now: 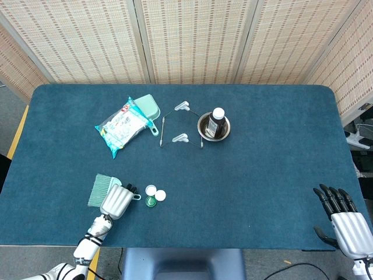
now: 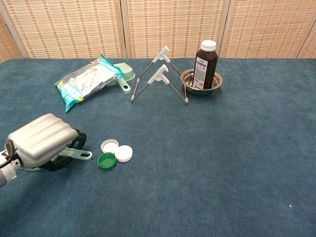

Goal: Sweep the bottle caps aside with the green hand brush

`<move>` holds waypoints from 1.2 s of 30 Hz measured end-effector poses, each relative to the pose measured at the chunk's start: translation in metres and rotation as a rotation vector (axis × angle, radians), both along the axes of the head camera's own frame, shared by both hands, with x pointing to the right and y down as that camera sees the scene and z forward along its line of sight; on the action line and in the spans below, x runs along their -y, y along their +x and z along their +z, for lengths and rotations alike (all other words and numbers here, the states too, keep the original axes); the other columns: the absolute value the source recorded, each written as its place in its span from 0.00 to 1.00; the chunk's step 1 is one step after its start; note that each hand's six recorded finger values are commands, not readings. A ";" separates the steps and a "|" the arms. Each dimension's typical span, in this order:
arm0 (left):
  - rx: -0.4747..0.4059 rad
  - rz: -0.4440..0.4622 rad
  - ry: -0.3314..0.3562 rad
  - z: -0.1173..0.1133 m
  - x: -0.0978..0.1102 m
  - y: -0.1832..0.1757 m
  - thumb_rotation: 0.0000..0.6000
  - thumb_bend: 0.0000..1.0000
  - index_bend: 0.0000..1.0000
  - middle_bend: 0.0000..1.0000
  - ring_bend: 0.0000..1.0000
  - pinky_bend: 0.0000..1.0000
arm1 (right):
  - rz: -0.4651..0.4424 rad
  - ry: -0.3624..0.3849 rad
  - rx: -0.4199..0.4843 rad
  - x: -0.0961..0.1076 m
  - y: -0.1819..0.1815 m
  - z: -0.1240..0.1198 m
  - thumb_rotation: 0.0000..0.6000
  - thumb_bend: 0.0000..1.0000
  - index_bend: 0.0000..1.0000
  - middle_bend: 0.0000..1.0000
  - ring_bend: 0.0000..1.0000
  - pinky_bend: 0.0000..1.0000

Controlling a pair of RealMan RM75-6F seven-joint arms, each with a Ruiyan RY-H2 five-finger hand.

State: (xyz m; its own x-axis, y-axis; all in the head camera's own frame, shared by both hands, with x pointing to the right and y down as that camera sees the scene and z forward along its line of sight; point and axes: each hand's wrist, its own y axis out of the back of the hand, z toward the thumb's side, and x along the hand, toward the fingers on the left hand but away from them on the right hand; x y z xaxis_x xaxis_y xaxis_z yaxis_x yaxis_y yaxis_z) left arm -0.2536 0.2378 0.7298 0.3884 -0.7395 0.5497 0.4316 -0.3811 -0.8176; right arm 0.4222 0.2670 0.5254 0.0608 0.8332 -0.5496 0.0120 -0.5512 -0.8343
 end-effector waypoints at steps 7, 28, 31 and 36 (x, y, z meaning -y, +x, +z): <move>-0.051 0.005 0.050 -0.006 0.003 0.003 1.00 0.68 0.71 0.77 0.75 0.84 | 0.002 -0.001 -0.003 0.000 0.000 0.001 1.00 0.21 0.00 0.00 0.00 0.00; -1.096 -0.411 -0.070 -0.073 0.034 -0.014 1.00 0.83 0.75 0.87 0.75 0.88 | -0.017 -0.020 -0.005 -0.004 -0.006 0.004 1.00 0.21 0.00 0.00 0.00 0.00; -1.100 -0.418 -0.107 -0.064 0.030 -0.013 1.00 0.83 0.75 0.87 0.75 0.88 | -0.015 -0.020 -0.003 -0.004 -0.005 0.003 1.00 0.21 0.00 0.00 0.00 0.00; -1.067 -0.407 -0.143 -0.048 0.025 -0.005 1.00 0.83 0.75 0.87 0.75 0.88 | -0.007 -0.014 0.002 -0.003 -0.003 0.001 1.00 0.21 0.00 0.00 0.00 0.00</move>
